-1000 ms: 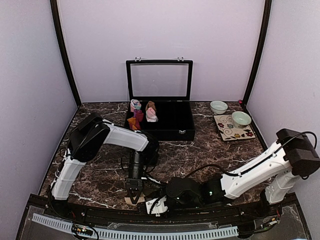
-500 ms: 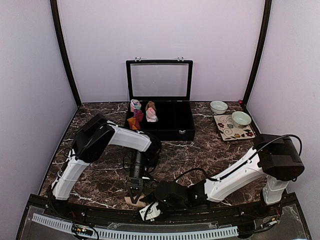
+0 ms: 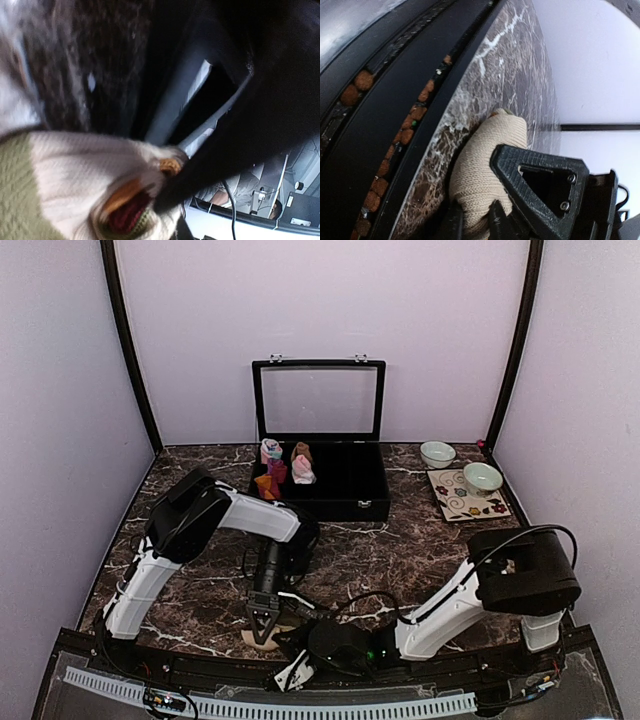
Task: Roll the socks
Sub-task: Pick up the sock from the center of the board, then roll the sock.
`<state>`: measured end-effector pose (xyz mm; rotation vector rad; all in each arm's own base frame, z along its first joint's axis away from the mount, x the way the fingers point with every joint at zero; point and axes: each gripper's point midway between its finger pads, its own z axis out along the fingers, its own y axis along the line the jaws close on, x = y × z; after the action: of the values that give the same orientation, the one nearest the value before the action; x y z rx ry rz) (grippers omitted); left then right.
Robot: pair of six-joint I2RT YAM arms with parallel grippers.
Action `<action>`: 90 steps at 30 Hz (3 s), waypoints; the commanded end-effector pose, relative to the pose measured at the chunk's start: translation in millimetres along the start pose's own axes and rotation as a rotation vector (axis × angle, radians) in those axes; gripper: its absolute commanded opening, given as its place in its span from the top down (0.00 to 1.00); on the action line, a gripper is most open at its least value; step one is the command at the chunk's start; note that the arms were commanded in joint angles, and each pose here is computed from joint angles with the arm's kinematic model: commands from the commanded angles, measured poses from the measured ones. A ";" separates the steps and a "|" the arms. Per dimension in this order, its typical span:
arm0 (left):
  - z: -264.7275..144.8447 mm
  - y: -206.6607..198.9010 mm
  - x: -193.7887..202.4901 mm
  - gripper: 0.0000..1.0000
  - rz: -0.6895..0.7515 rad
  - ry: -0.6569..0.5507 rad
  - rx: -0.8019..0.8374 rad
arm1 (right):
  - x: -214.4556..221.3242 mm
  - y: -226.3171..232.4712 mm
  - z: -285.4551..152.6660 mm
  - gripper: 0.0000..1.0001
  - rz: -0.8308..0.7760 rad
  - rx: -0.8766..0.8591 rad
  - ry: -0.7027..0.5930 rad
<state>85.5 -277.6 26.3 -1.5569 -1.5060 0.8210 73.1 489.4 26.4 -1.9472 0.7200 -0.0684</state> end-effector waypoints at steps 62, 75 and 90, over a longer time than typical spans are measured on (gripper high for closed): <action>-231.0 -172.2 42.8 0.63 0.735 -0.416 -2.112 | 0.2 -255.4 -79.6 1.00 1.501 0.079 -0.431; -176.9 -182.3 29.6 1.00 0.632 -0.680 -1.530 | -1.2 -290.7 -133.3 0.49 1.321 0.197 -0.608; -160.5 -218.9 17.1 1.00 0.530 -0.882 -0.888 | -33.6 -275.7 -150.8 0.42 1.100 0.186 -0.587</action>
<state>160.2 -285.2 272.2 -2.6712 -2.4721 1.0112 120.2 476.0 335.5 -1.0843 1.2261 1.0361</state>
